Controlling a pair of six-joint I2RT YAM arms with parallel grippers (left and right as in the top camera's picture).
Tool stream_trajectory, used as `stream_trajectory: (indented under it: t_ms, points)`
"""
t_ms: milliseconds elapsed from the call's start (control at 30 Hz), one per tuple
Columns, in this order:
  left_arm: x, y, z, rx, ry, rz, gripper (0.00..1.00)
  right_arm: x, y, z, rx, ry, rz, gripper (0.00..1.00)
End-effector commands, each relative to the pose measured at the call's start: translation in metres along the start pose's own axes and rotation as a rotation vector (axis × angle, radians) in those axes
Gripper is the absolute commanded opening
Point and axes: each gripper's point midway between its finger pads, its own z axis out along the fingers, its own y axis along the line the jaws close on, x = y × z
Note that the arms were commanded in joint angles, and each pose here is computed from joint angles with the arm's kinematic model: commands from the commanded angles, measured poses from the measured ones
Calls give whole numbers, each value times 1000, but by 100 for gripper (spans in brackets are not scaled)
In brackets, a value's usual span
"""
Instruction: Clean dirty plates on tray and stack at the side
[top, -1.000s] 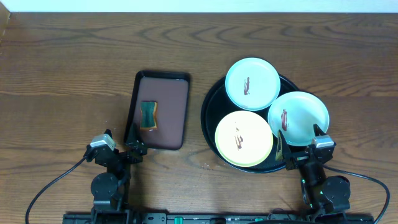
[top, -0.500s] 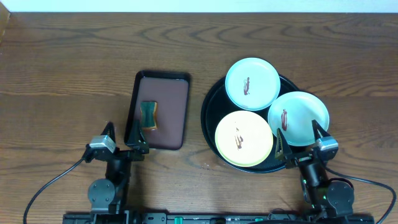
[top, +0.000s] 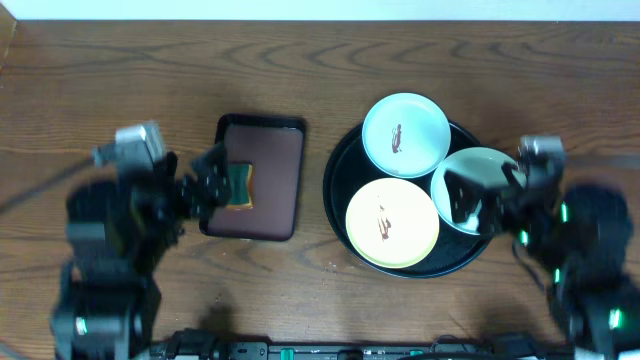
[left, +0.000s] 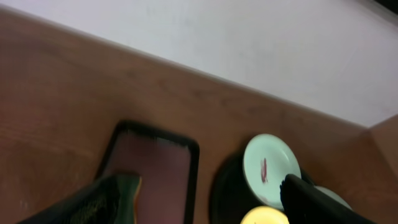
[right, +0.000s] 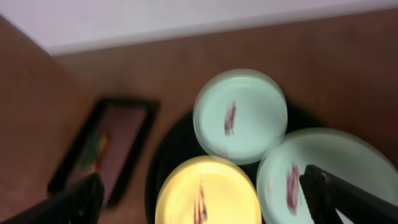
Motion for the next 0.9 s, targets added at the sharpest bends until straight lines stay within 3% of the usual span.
stream_trajectory:
  t_ms: [0,167,233,333,533,667,833,867]
  points:
    - [-13,-4,28,-22,138,-9,84,-35,4,28,17,152,-9,99]
    - [21,-7,61,38,331,-114,84,-42,15,75,-77,280,41,99]
    - [33,7,70,-31,383,-128,84,-36,10,85,-66,308,51,99]
    - [72,56,89,-272,525,-168,81,-23,3,101,-51,367,70,99]
    - [150,97,132,-393,822,-206,79,-18,1,106,-46,388,77,99]
    - [191,117,148,-422,971,-180,49,-17,0,105,-41,393,97,99]
    - [224,135,169,-416,1058,-136,43,-17,0,105,-41,393,97,99]
    - [229,139,175,-412,1062,-128,36,-17,0,105,-41,393,97,99]
